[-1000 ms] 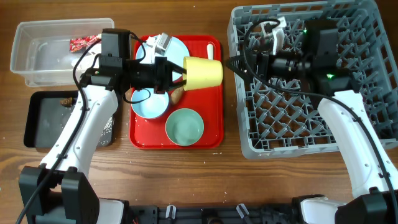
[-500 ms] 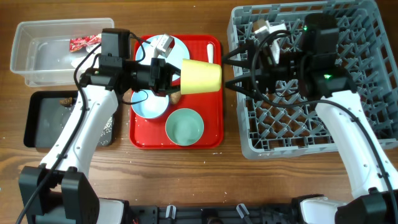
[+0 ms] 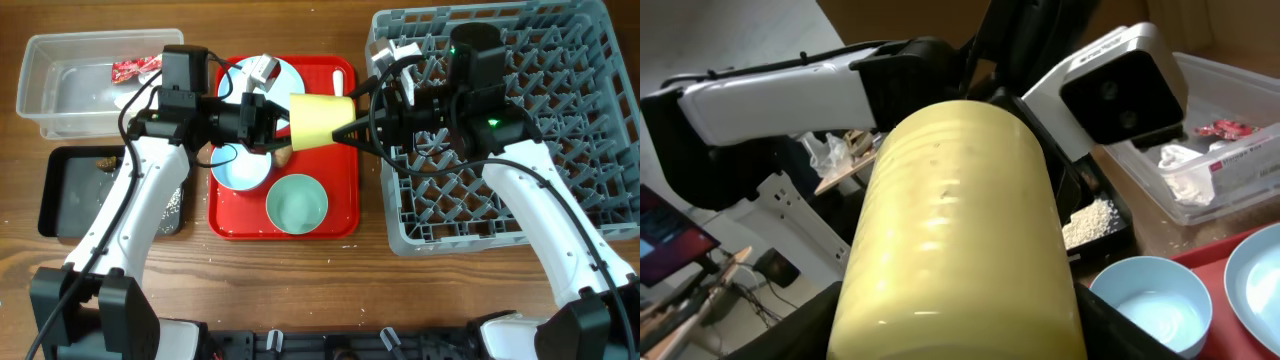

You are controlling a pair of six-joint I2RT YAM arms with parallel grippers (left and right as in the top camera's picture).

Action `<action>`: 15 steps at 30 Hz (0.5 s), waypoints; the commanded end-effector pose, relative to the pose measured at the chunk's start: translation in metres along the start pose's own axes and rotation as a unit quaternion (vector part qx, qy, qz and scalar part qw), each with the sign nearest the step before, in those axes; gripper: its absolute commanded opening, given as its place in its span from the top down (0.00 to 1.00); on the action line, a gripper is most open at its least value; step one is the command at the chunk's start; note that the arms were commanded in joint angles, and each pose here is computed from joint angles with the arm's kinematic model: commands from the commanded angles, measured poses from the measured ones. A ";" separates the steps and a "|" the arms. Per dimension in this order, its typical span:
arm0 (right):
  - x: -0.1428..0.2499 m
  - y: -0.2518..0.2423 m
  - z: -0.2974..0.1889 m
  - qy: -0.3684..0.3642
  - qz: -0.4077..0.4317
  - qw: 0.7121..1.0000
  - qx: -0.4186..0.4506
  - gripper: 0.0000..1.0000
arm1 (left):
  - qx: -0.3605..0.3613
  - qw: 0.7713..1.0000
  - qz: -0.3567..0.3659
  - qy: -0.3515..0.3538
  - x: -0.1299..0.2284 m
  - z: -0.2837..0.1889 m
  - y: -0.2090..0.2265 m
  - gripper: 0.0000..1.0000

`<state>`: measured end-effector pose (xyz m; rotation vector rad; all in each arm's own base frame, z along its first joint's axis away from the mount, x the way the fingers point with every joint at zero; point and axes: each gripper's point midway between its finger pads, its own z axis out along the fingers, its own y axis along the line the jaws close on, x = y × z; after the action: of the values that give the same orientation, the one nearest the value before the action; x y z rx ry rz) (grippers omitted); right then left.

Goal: Sort waste into correct bins and load items into the dishwasher rack
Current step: 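Lift the yellow cup and hand it from left gripper to right gripper, then place the yellow cup into the dish rack with right gripper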

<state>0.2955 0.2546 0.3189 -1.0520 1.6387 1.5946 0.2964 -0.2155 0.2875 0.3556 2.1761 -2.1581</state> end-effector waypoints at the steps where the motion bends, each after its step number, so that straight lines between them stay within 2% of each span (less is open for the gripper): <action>1: -0.004 0.003 0.000 -0.001 -0.008 1.000 -0.008 0.45 | 0.008 1.000 0.022 0.002 0.000 -0.002 -0.010 0.86; 3: -0.004 0.004 0.000 0.000 -0.011 1.000 -0.011 0.48 | 0.006 1.000 0.022 0.001 0.000 -0.002 -0.010 0.83; 5: -0.006 0.004 0.000 -0.002 -0.018 1.000 -0.011 0.49 | 0.007 1.000 0.021 0.001 0.000 -0.002 -0.010 0.96; 6: -0.007 0.004 0.000 -0.002 -0.021 1.000 -0.011 0.50 | 0.007 1.000 0.021 0.001 0.000 -0.002 -0.010 0.96; 9: -0.007 0.004 0.000 -0.003 -0.023 1.000 -0.011 0.55 | 0.007 1.000 0.022 0.001 0.000 -0.002 -0.010 0.84; 15: -0.009 -0.004 -0.014 -0.012 -0.010 1.000 0.006 0.54 | 0.007 1.000 0.022 0.001 0.000 -0.002 -0.010 0.82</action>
<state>0.2999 0.2509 0.3208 -1.0478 1.6258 1.5753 0.2969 -0.2153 0.2878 0.3607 2.1718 -2.1547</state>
